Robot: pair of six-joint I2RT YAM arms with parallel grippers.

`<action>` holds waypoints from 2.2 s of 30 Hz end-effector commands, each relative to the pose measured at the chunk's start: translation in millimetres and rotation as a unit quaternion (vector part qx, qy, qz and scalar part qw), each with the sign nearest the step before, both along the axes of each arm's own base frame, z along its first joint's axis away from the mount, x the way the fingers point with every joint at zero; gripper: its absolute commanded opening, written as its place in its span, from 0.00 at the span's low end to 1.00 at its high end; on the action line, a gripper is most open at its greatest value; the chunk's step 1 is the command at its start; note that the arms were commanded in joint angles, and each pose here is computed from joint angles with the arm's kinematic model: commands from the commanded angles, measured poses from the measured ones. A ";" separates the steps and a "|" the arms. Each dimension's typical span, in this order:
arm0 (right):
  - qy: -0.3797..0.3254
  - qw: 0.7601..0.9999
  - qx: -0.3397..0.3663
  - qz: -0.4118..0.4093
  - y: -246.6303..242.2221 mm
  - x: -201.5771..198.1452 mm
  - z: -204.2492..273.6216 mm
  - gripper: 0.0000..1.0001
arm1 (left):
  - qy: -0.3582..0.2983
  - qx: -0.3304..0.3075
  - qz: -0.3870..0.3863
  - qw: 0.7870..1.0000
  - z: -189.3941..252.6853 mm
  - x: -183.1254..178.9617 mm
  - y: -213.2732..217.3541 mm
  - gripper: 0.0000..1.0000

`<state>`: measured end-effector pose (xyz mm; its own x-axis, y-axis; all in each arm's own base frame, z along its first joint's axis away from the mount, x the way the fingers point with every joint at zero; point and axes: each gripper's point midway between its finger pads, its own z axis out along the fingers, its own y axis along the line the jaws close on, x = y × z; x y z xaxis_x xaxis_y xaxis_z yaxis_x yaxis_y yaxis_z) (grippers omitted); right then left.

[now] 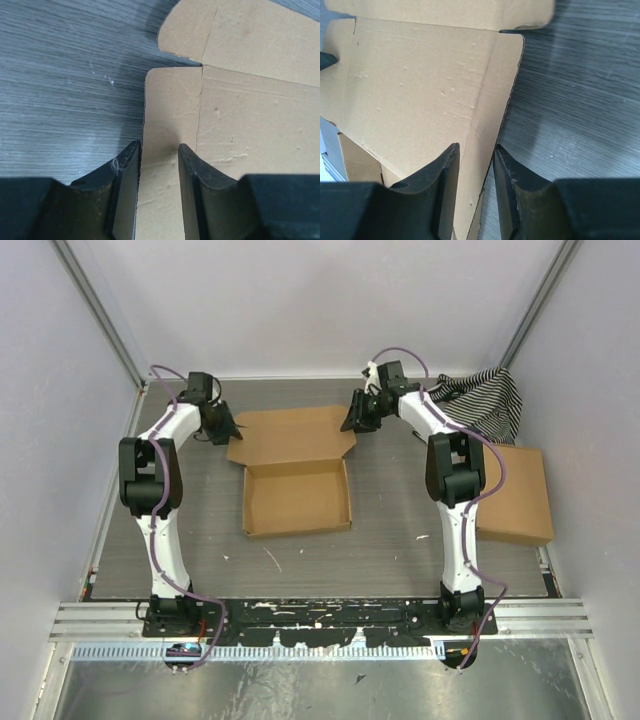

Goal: Fold the paper box

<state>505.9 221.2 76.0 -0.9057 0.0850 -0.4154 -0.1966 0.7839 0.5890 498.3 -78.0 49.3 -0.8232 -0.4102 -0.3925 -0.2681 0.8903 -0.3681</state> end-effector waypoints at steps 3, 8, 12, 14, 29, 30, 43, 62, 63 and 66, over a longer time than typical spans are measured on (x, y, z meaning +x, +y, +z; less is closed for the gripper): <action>-0.052 0.998 -0.024 0.012 11.7 5.7 37.7 0.37 | -0.033 -0.012 -0.022 0.999 29.8 9.8 -17.3 0.41; -0.056 0.996 -0.062 0.008 9.5 4.4 36.4 0.36 | -0.038 0.018 -0.049 0.998 40.6 9.0 -32.6 0.41; -0.058 0.994 -0.093 0.008 9.5 2.6 32.5 0.36 | -0.040 0.049 -0.069 0.996 45.4 8.4 -42.9 0.41; -0.059 0.993 -0.104 0.008 10.2 1.3 30.7 0.36 | -0.042 0.062 -0.078 0.994 47.8 8.5 -48.8 0.41; -0.062 0.986 -0.156 0.012 25.1 -3.5 20.5 0.34 | -0.020 0.108 -0.126 0.986 33.8 3.1 -80.4 0.41; -0.061 0.985 -0.160 0.012 25.4 -3.6 18.9 0.34 | -0.018 0.111 -0.130 0.985 31.3 2.1 -82.7 0.41; -0.078 0.978 -0.193 -0.029 7.0 7.3 28.5 0.38 | -0.043 0.171 -0.113 0.978 44.1 9.2 -67.3 0.00; -0.123 0.985 -0.117 -0.014 -33.0 14.9 83.9 0.48 | -0.460 0.118 -0.044 0.879 159.6 3.3 -58.6 0.00; -0.128 0.985 -0.113 -0.008 -33.3 13.4 88.0 0.48 | -0.477 0.120 -0.043 0.870 162.0 1.1 -57.5 0.00; -0.155 0.983 -0.090 0.029 -28.1 2.1 110.3 0.51 | -0.503 0.119 -0.059 0.854 166.4 -3.8 -60.7 0.00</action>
<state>518.4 175.8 114.4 -0.8383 -0.0034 -0.5453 -0.2122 0.9231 0.3206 482.7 -129.6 145.1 -0.3377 -0.1313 -0.9321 0.0713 0.9838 -0.1644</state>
